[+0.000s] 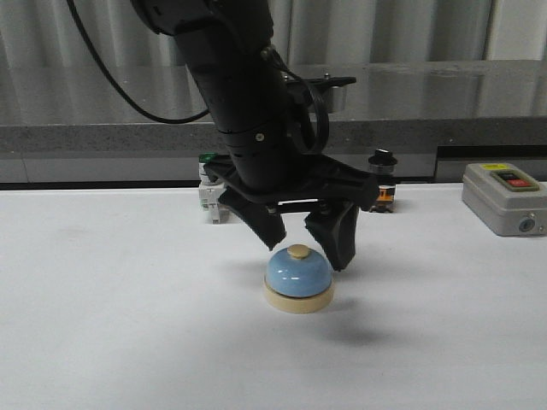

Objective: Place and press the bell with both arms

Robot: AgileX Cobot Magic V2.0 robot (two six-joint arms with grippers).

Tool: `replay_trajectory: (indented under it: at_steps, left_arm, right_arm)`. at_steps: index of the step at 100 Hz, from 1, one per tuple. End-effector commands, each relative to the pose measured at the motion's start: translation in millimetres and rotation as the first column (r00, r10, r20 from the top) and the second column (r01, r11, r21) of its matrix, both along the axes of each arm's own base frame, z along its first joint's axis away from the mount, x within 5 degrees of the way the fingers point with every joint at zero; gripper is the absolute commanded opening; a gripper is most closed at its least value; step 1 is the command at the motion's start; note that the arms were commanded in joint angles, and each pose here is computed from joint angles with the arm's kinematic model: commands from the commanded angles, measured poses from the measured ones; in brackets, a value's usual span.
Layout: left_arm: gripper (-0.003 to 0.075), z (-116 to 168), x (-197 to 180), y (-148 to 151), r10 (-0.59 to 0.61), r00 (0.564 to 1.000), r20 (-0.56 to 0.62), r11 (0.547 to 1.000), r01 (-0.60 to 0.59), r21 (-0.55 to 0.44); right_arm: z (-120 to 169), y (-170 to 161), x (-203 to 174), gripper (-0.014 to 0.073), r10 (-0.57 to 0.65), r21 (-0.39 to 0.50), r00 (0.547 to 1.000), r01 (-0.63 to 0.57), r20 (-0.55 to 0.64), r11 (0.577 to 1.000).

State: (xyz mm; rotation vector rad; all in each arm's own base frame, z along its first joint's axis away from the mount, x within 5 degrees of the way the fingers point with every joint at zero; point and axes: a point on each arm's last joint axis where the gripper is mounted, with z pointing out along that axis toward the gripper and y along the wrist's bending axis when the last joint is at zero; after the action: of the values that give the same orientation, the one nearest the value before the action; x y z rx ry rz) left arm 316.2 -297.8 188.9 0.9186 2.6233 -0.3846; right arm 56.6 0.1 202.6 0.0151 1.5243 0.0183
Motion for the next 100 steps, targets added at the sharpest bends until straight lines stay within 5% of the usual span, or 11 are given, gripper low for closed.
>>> replay_trajectory:
  at_steps: [1,24,55,100]
  left_arm:
    - [0.0555,34,-2,-4,0.015,0.998,0.062,0.996,-0.01,-0.085]
    - [0.0456,55,-1,5,0.063,0.995,0.081,0.991,-0.052,-0.126]
    - [-0.0017,133,4,58,0.199,0.96,0.199,0.956,-0.145,-0.256]
    - [-0.002,179,-2,193,0.501,0.82,0.277,0.852,-0.411,-0.324]
  right_arm:
    - [13,0,-3,-0.006,-0.005,-0.007,0.993,0.006,0.115,1.0]
    - [13,0,-3,-0.006,-0.005,-0.007,0.993,0.006,0.115,1.0]
    - [13,0,-3,-0.006,-0.005,-0.007,0.993,0.006,0.115,1.0]
    - [13,0,-3,-0.006,-0.005,-0.007,0.993,0.006,0.115,1.0]
